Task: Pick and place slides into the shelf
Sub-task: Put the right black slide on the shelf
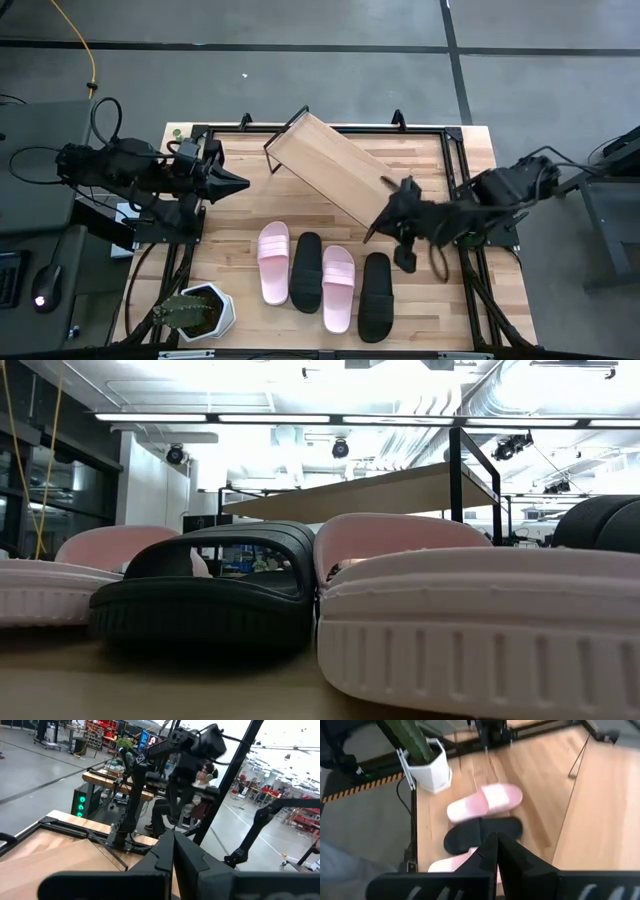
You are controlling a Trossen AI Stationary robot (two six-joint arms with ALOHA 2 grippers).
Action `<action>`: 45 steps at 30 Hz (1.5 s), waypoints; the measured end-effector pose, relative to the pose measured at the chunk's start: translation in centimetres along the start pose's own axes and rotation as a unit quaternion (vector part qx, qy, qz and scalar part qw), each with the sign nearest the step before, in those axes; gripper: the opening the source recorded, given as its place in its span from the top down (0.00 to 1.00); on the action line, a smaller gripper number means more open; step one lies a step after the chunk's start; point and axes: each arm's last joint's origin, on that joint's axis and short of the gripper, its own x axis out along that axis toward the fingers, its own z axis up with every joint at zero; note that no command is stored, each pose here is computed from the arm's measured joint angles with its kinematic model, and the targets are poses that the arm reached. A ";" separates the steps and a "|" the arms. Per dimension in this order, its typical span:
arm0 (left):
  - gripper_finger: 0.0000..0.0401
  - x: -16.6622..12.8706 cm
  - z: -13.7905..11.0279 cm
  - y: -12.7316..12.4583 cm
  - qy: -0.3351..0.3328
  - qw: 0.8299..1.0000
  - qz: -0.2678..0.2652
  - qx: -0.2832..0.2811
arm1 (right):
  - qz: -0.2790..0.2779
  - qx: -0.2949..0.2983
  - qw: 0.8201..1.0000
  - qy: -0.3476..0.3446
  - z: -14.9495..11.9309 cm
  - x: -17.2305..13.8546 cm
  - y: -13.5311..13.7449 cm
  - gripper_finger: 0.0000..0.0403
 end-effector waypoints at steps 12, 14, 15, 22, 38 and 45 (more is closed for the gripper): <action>1.00 -0.2 0.1 0.0 -0.003 1.000 -0.001 0.018 | 0.009 0.048 0.998 0.035 -1.0 3.2 4.6 1.00; 1.00 -0.2 0.1 0.0 -0.004 1.000 -0.001 0.014 | 0.011 0.036 0.998 0.044 -1.6 3.3 5.3 1.00; 1.00 -0.3 0.1 0.0 -0.004 1.000 -0.001 0.011 | 0.012 0.029 0.998 0.050 -1.9 3.2 5.5 1.00; 1.00 -0.2 -0.2 0.1 0.013 1.000 0.005 -0.021 | 0.007 -0.023 0.996 0.086 -4.2 1.8 6.7 1.00; 1.00 0.5 -1.1 0.2 0.049 0.997 0.018 -0.061 | -0.056 -0.082 0.979 0.176 -11.4 5.2 12.4 1.00; 1.00 0.8 -1.4 0.2 0.058 0.997 0.020 -0.045 | -0.047 -0.033 0.986 0.159 -12.3 8.0 14.4 1.00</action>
